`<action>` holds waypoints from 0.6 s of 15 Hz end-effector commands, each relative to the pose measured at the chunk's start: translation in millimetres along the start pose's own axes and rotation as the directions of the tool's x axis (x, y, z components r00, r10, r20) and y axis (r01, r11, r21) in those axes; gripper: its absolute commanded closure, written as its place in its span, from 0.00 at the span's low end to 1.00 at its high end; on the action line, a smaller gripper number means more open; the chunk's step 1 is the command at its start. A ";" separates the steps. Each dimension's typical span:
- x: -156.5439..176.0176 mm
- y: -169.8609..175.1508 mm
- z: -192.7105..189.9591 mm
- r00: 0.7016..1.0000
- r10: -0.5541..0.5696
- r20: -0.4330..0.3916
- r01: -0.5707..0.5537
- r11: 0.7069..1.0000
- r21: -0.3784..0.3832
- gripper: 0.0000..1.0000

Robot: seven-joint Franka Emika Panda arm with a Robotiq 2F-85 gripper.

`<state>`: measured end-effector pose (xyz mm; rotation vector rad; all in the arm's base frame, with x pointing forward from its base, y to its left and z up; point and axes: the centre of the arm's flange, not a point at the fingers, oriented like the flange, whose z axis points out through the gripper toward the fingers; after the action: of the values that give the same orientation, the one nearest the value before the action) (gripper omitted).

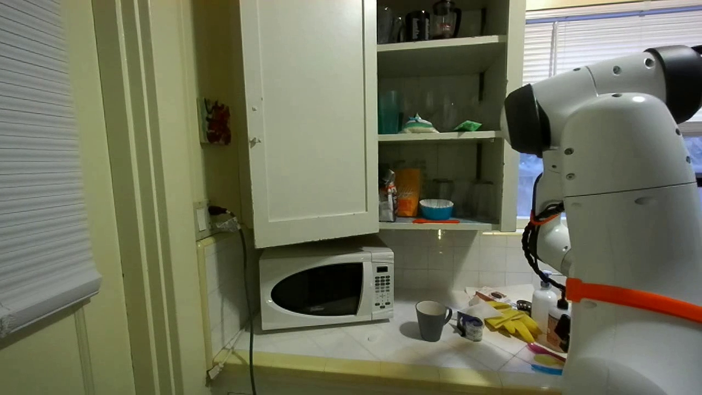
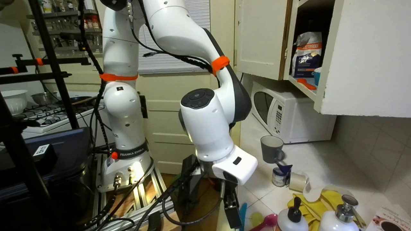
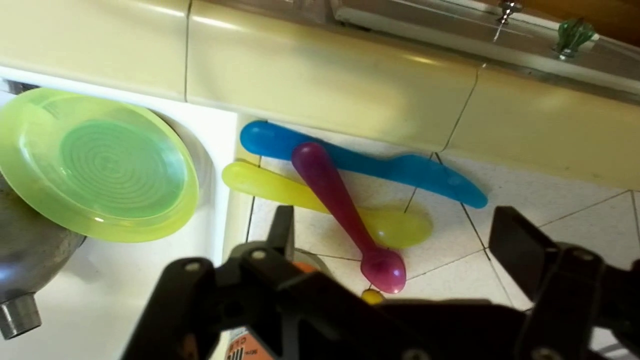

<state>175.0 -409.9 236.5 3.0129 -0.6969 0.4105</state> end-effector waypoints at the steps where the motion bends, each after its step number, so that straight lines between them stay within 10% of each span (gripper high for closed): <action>1: 7.7 19.3 34.3 0.999 0.010 0.032 -0.009 1.000 -0.012 0.00; 9: 19.3 22.7 69.1 1.000 -0.005 0.012 0.006 1.000 -0.020 0.00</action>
<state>198.2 -425.8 206.0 2.9915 -0.7153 0.3539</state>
